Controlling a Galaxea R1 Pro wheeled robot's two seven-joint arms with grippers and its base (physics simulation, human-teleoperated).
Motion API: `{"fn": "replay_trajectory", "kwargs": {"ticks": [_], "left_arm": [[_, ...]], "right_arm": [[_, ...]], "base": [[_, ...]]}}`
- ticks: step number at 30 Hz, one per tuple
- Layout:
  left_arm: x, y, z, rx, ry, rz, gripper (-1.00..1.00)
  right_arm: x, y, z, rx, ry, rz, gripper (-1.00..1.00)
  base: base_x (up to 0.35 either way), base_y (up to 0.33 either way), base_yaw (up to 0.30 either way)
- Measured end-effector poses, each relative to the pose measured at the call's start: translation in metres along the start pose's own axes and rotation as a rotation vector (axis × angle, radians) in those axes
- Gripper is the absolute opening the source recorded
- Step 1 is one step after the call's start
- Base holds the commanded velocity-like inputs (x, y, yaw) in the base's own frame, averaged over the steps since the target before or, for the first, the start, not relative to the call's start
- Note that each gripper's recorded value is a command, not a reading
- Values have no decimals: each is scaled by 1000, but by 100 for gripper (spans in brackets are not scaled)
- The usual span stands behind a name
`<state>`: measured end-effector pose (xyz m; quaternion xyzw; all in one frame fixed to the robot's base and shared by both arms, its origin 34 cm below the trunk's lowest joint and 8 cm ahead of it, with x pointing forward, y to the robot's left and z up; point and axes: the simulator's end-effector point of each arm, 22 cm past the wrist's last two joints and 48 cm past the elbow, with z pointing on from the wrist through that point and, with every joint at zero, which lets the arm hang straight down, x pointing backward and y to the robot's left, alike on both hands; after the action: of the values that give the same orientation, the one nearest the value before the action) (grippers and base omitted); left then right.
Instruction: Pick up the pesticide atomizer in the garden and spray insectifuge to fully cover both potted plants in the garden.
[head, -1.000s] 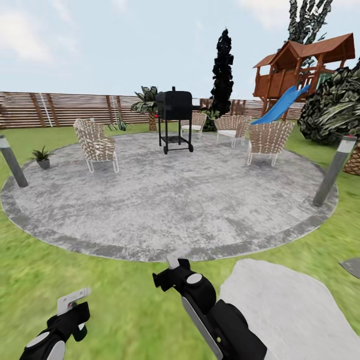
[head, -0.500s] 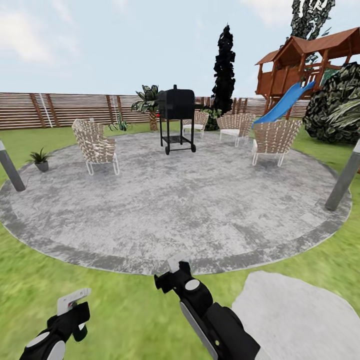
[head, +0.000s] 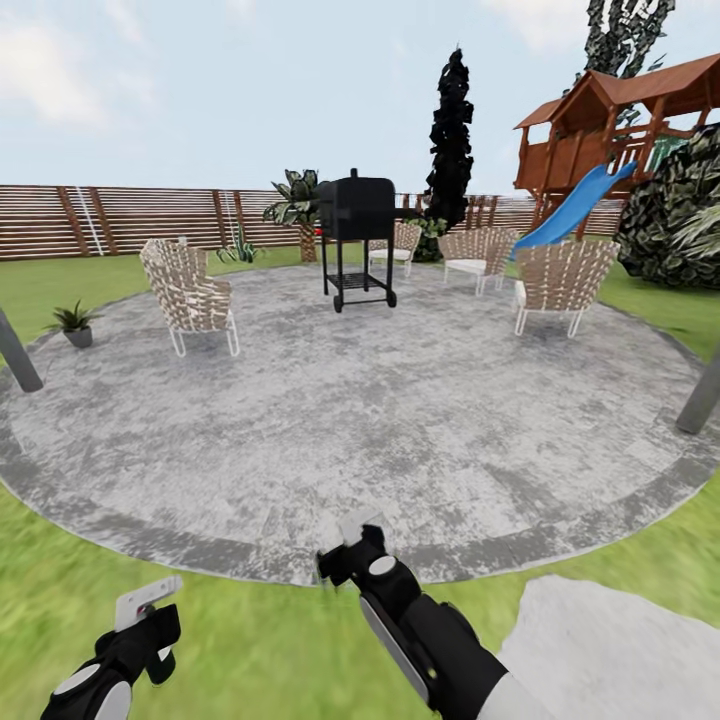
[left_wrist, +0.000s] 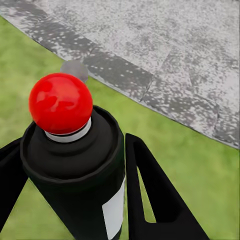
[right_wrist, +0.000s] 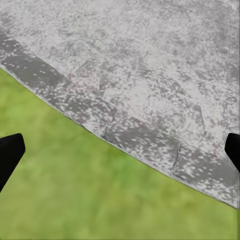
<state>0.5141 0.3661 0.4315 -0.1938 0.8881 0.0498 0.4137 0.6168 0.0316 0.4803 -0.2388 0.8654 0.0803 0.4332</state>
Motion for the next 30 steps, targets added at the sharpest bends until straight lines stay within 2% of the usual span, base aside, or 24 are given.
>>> {"fn": "replay_trajectory", "kwargs": {"ticks": [4,6,14,22,26,30], "left_arm": [[0,0,0,0,0,0,-100],[0,0,0,0,0,0,-100],[0,0,0,0,0,0,-100],[-1,0,0,0,-3,-1,-100],[-1,0,0,0,-3,0,-100],[-1,0,0,0,-3,1,-100]], "right_arm": [[4,-28,15,59,46,-31,100],[4,-34,17,71,52,-39,100],[-8,-33,18,72,0,-48,100],[-8,-33,18,74,-2,-45,100],[-9,-42,18,116,-7,-46,100],[-6,-42,19,120,-9,-47,100]], "base": [[287,184,0],[287,185,0],[278,196,20],[276,195,249],[277,179,259],[283,170,65]]}}
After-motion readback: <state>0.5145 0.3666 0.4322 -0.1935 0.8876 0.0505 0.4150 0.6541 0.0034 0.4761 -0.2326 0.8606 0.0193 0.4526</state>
